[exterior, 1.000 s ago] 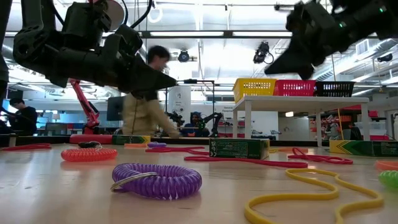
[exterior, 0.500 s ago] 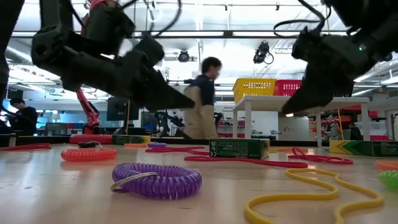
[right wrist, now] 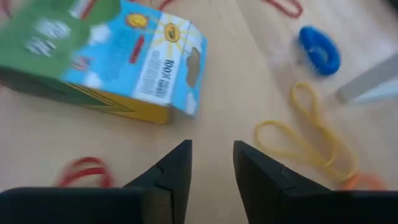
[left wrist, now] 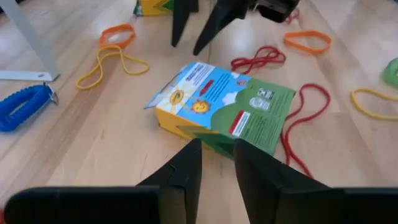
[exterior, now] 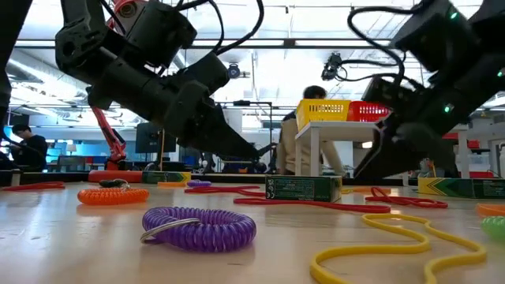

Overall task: Pick & Place Office Desk Supplies
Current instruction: Put the yellow crayon box on the yellow basket

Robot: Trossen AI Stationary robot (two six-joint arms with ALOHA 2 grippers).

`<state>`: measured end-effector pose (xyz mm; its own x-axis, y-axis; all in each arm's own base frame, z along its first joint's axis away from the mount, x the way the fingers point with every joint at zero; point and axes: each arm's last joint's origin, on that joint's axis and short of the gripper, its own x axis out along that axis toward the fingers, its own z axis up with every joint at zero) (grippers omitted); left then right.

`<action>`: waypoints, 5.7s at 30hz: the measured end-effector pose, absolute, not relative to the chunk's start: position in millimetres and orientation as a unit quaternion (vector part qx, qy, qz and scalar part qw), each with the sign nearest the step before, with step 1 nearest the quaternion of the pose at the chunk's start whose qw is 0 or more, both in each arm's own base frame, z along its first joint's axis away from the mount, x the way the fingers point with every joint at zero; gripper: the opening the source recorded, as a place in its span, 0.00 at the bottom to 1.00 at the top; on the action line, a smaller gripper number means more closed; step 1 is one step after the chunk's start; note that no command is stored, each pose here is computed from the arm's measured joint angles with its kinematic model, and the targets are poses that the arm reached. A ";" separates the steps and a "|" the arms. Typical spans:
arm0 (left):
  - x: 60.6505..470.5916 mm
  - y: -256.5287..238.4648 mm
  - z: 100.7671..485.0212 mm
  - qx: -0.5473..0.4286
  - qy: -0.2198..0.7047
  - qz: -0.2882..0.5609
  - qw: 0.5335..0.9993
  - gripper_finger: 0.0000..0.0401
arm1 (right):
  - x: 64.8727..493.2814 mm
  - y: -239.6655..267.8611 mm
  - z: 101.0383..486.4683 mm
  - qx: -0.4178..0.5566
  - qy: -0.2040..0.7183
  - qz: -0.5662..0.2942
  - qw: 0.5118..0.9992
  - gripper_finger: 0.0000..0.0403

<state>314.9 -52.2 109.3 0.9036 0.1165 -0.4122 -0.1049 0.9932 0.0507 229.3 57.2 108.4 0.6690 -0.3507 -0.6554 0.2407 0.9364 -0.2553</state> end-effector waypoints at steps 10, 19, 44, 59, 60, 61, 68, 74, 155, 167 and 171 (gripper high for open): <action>314.5 -52.3 108.4 0.015 0.218 0.057 0.974 0.26 | 243.0 60.9 92.8 -0.230 0.362 -0.105 0.897 0.34; 314.5 -52.3 108.5 0.015 0.217 0.056 0.974 0.26 | 248.8 57.9 88.3 -0.236 0.350 -0.107 0.900 0.29; 312.5 -59.6 111.0 0.024 0.210 0.080 0.974 0.26 | 246.6 71.8 112.7 -0.256 0.286 -0.137 0.913 0.01; 316.1 -60.4 115.5 -0.117 0.196 -0.011 0.973 0.42 | 251.8 107.0 145.7 -0.403 0.240 -0.150 0.870 0.02; 317.1 -60.8 115.5 -0.122 0.187 -0.012 0.975 0.46 | 251.4 108.5 146.3 -0.406 0.238 -0.151 0.869 0.02; 318.0 -61.2 114.4 -0.130 0.181 -0.014 0.975 0.49 | 250.8 109.8 146.4 -0.407 0.237 -0.152 0.869 0.02; 330.5 -63.4 83.8 -0.171 0.134 -0.017 0.976 0.67 | 248.8 112.7 146.9 -0.402 0.234 -0.164 0.870 0.02; 349.3 -66.0 68.8 -0.194 0.054 -0.012 0.980 0.69 | 249.8 113.7 149.7 -0.393 0.222 -0.170 0.876 0.02; 384.1 -71.7 101.6 0.502 0.246 0.398 0.727 0.31 | 298.2 45.1 163.4 0.578 -0.002 -0.272 0.769 0.72; 383.4 -74.6 101.7 0.502 0.248 0.397 0.727 0.31 | 302.8 44.6 166.7 0.559 -0.001 -0.284 0.779 0.48; 383.0 -76.8 101.6 0.504 0.247 0.395 0.728 0.34 | 302.8 44.5 166.9 0.557 -0.002 -0.286 0.780 0.43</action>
<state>383.0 -76.8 101.6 0.5668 0.8230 0.0387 -0.3257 0.1806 0.9281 302.8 44.5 166.9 0.8368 -0.4479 -0.3148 0.4431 0.2165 0.8699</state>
